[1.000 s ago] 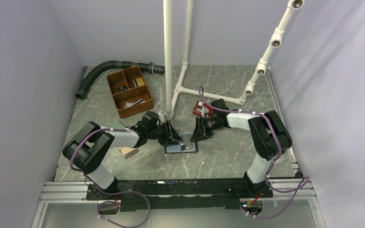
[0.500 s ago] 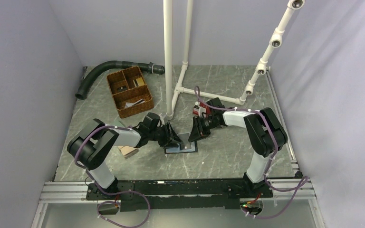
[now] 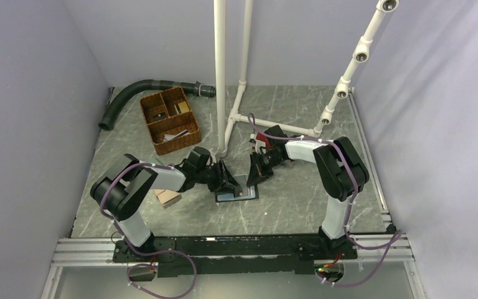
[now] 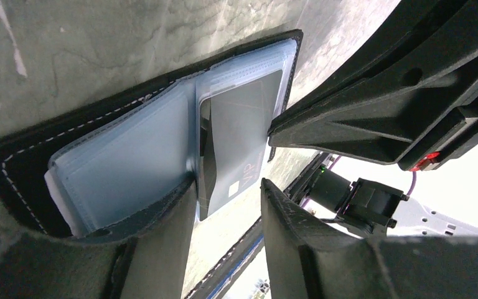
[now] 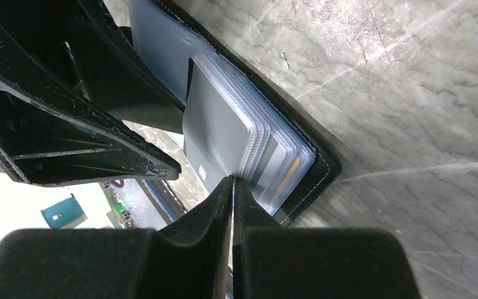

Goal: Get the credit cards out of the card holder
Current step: Remove the credit card from the card holder.

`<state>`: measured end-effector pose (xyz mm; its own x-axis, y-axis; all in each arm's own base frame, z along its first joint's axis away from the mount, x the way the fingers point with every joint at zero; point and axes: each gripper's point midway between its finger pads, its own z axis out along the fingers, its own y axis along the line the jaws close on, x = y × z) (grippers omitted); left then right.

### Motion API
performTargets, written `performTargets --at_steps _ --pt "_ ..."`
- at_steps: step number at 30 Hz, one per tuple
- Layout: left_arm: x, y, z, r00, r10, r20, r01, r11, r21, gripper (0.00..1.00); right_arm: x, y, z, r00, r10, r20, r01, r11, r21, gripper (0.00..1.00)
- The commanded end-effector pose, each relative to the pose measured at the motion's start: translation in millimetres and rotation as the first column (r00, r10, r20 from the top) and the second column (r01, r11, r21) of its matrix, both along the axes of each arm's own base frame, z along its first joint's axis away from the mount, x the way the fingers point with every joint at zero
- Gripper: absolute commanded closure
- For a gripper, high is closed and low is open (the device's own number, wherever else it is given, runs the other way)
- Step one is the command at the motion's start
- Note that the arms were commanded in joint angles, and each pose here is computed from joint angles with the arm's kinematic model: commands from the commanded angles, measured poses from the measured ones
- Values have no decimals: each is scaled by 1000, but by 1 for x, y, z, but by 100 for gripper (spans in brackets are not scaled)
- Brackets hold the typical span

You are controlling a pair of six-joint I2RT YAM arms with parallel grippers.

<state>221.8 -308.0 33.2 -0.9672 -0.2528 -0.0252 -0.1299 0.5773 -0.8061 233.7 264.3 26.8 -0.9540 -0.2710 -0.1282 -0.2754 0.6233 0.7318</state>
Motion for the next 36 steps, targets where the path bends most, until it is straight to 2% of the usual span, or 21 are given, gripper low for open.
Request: performTargets --at_steps 1,3,7,9,11,18,36 --pt "-1 1 -6 1000 7 -9 -7 1000 25 52 -10 13 -25 997 74 27 -73 995 -61 94" --pt "-1 1 -4 1000 9 -3 -9 1000 18 54 -12 15 -25 997 80 20 -79 995 -58 95" --pt "0 -2 -1 1000 -1 14 1 1000 -8 69 -15 21 -23 996 94 3 -94 995 -36 96" --pt "0 -4 0 1000 -8 22 9 1000 -22 81 -17 23 -23 995 100 -4 -100 995 -28 96" --pt "0 -6 3 999 -13 31 15 999 -41 99 -16 23 -22 995 102 1 -102 994 -25 96" --pt "-2 9 15 997 24 79 -20 998 -58 100 -10 11 -22 994 92 61 -87 993 -76 95" --pt "-21 39 15 993 115 -3 -115 992 -56 100 -12 2 -31 993 96 64 -88 989 -118 95"
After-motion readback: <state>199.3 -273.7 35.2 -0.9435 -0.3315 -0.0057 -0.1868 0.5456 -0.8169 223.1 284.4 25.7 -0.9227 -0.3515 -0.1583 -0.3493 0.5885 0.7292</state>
